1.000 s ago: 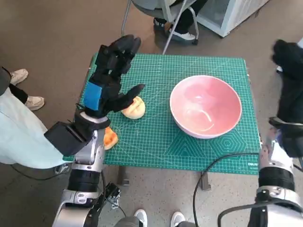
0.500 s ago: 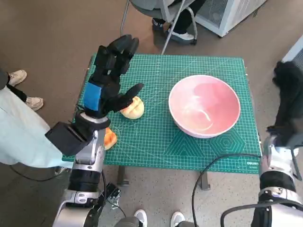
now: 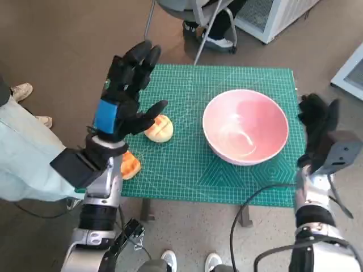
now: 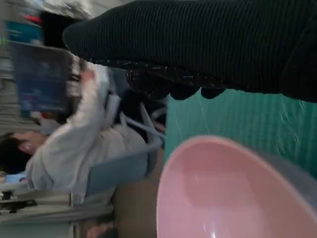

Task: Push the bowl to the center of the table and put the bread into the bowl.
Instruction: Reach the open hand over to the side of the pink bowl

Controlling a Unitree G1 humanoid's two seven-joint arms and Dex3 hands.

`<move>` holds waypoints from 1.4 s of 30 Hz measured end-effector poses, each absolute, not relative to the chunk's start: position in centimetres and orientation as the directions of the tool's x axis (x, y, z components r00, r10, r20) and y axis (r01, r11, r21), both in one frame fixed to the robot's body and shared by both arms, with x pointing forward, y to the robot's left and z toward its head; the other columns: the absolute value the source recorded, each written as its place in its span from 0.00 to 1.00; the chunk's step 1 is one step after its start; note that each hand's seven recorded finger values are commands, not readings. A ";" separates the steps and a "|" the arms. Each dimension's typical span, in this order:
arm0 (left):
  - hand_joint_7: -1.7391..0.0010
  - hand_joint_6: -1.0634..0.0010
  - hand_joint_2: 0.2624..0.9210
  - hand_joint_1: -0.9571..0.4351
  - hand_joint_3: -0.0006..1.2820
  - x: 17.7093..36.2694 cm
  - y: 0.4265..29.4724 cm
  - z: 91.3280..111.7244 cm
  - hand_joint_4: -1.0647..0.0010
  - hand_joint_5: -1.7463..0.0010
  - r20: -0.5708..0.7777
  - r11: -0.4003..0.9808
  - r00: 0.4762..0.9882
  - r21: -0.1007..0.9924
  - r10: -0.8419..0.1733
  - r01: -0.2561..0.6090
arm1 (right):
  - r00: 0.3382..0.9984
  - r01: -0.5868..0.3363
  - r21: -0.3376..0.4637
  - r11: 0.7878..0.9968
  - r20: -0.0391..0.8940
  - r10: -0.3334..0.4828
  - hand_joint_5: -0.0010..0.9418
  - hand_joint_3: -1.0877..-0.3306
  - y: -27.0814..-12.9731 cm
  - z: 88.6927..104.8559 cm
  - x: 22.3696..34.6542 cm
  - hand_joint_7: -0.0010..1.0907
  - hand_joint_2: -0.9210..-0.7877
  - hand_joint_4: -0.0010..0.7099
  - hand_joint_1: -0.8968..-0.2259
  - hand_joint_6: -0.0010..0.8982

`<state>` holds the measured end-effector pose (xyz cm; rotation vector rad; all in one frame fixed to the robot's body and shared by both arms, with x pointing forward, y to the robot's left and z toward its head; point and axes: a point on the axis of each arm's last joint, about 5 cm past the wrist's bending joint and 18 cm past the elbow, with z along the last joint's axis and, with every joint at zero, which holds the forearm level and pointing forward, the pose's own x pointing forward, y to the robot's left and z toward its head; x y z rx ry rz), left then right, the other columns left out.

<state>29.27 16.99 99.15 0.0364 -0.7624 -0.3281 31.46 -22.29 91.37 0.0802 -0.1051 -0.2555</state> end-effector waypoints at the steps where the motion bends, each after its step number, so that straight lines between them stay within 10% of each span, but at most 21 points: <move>1: 0.67 0.93 1.00 0.32 0.20 29.2 17.1 99.1 0.77 0.98 0.671 0.950 0.677 0.151 -0.303 0.275 | 0.964 0.244 0.107 0.964 0.085 -0.253 0.00 0.24 -22.1 91.3 31.5 0.50 0.00 0.25 0.59 0.06; 21: 0.77 0.85 1.00 0.32 0.19 28.1 18.5 98.7 0.75 0.99 0.667 0.964 0.697 0.162 -0.265 0.211 | 0.982 0.180 0.387 0.904 -0.023 -0.186 0.00 0.32 -17.8 91.5 32.9 0.58 0.00 0.24 0.55 0.09; 42: 0.84 0.79 1.00 0.32 0.18 26.8 19.5 98.1 0.74 1.00 0.648 0.973 0.726 0.150 -0.230 0.174 | 0.983 0.186 0.451 0.873 -0.092 -0.162 0.01 0.29 -14.3 92.1 33.6 0.73 0.00 0.29 0.57 0.05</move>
